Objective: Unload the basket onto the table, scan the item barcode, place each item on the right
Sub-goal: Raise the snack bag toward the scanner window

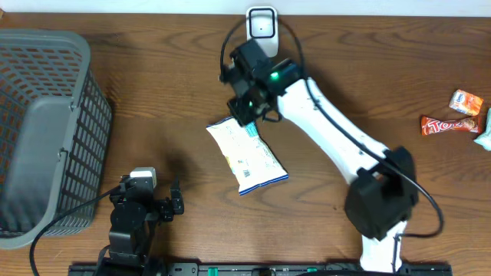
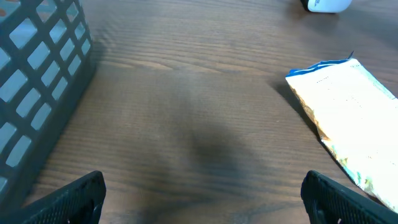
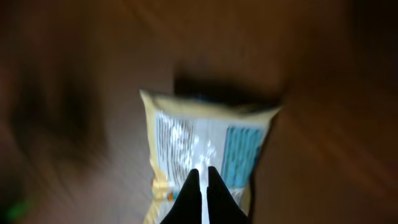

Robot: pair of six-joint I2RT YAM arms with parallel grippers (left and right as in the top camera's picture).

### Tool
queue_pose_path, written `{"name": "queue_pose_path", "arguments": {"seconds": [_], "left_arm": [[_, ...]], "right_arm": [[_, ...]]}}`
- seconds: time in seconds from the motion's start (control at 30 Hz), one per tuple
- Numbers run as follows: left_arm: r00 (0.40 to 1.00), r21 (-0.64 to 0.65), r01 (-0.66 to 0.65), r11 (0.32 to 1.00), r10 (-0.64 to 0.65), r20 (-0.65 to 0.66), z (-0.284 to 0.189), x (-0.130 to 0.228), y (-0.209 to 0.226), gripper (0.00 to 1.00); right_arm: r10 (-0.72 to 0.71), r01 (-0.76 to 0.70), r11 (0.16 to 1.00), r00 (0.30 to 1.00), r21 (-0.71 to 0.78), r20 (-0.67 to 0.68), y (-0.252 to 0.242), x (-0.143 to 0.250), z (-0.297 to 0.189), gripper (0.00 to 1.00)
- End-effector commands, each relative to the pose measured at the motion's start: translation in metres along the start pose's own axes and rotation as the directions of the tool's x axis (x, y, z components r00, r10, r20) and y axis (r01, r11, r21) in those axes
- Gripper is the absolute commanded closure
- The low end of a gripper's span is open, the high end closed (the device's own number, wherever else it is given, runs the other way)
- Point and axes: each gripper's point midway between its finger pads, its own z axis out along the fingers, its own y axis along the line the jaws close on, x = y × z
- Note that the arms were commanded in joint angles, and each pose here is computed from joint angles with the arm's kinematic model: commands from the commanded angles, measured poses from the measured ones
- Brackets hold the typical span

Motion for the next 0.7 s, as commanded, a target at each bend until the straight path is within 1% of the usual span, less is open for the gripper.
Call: {"name": "queue_pose_path", "arguments": {"seconds": [0.0,0.07,0.13,0.27,0.4,0.53,0.67], "left_arm": [[1.0,0.01,-0.013,1.0,0.013,0.02,-0.003,-0.007,-0.002,0.01],[1.0,0.01,-0.013,1.0,0.013,0.02,-0.003,-0.007,-0.002,0.01],[1.0,0.01,-0.013,1.0,0.013,0.021,-0.003,-0.007,-0.002,0.01],[1.0,0.01,-0.013,1.0,0.013,0.02,-0.003,-0.007,-0.002,0.01],[1.0,0.01,-0.013,1.0,0.013,0.02,-0.003,-0.007,-0.002,0.01],[1.0,0.01,-0.013,1.0,0.013,0.02,-0.003,-0.007,-0.002,0.01],[1.0,0.01,-0.013,1.0,0.013,0.02,-0.003,-0.007,-0.002,0.01]], "right_arm": [[0.046,-0.043,0.996,0.998,0.073,-0.039,-0.015,0.008,0.021,0.99],[0.053,-0.047,0.996,0.996,0.079,-0.067,-0.019,0.013,0.038,0.99],[0.09,-0.082,0.993,0.991,0.086,-0.103,-0.022,0.022,0.056,0.99],[0.173,-0.151,0.982,0.96,0.11,-0.221,-0.026,0.052,0.093,0.99],[0.175,-0.141,0.982,0.936,0.128,-0.306,-0.024,0.076,0.116,0.99],[0.17,-0.089,0.959,0.94,0.269,-0.296,-0.049,0.079,0.116,0.99],[0.18,-0.062,0.903,0.953,0.425,-0.245,-0.086,0.069,0.098,0.99]]}}
